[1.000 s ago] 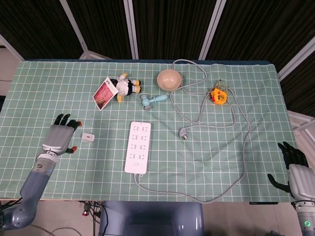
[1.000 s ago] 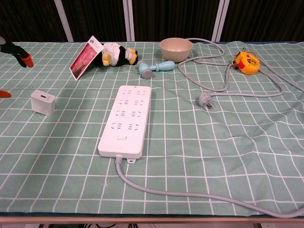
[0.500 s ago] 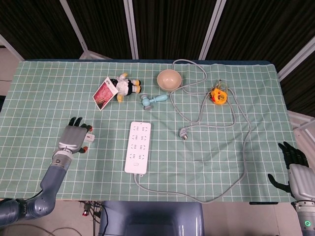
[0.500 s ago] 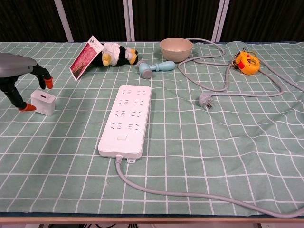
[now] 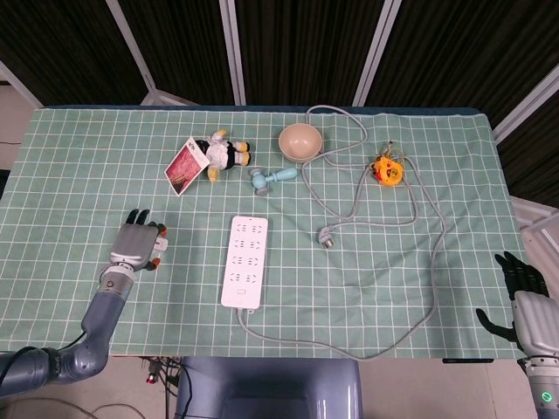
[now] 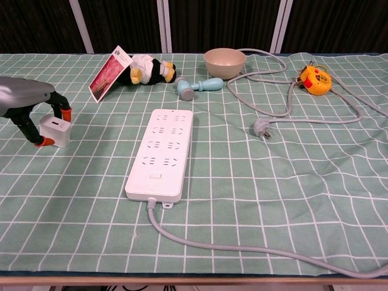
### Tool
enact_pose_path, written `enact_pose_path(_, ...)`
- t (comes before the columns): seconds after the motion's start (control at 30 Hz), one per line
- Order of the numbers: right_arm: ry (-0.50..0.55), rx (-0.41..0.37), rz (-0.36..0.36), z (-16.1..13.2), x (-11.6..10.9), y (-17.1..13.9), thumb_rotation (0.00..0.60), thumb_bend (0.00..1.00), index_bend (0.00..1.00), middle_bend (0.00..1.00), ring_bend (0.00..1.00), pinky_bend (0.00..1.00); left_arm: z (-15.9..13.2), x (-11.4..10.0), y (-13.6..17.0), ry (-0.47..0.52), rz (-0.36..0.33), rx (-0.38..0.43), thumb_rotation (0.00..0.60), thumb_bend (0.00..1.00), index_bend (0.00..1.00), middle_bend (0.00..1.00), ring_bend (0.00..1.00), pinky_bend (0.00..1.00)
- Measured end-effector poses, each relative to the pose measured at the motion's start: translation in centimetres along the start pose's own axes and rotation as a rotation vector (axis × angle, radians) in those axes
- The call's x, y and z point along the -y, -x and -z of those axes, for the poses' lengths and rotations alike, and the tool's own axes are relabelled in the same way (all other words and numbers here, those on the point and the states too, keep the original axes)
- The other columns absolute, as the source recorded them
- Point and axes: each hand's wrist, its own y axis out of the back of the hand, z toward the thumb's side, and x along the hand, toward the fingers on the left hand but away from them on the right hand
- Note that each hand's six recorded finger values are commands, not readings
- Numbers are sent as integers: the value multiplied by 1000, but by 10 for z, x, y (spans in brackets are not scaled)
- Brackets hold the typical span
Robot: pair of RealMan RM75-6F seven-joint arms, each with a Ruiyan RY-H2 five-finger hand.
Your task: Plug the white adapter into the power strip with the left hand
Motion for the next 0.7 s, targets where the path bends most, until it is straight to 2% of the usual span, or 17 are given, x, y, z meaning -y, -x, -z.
enact_pose_path(0.13,0,1,0,0,0,0,600,348,0,0,0,0,0,2,-2,1,1,-3,600,301,400,383,39,59)
enact_pose_path(0.27,0,1,2,0,0,0,600,348,0,0,0,0,1,3,-3,6,-2,-7,600,434,543,530,98,84)
enact_pose_path(0.37,1,1,3,0,0,0,600,349,0,0,0,0,0,3,-3,12,-14,-8,600,473,611,599,132,96)
enact_pose_path(0.57,2,1,5,0,-1,0,600,348,0,0,0,0,-4,-5,1,35,-63,13,600,484,639,628,145,99)
enact_pose_path(0.7,4,1,5,0,-1,0,600,348,0,0,0,0,-11,-19,7,65,-112,50,600,485,639,629,145,99)
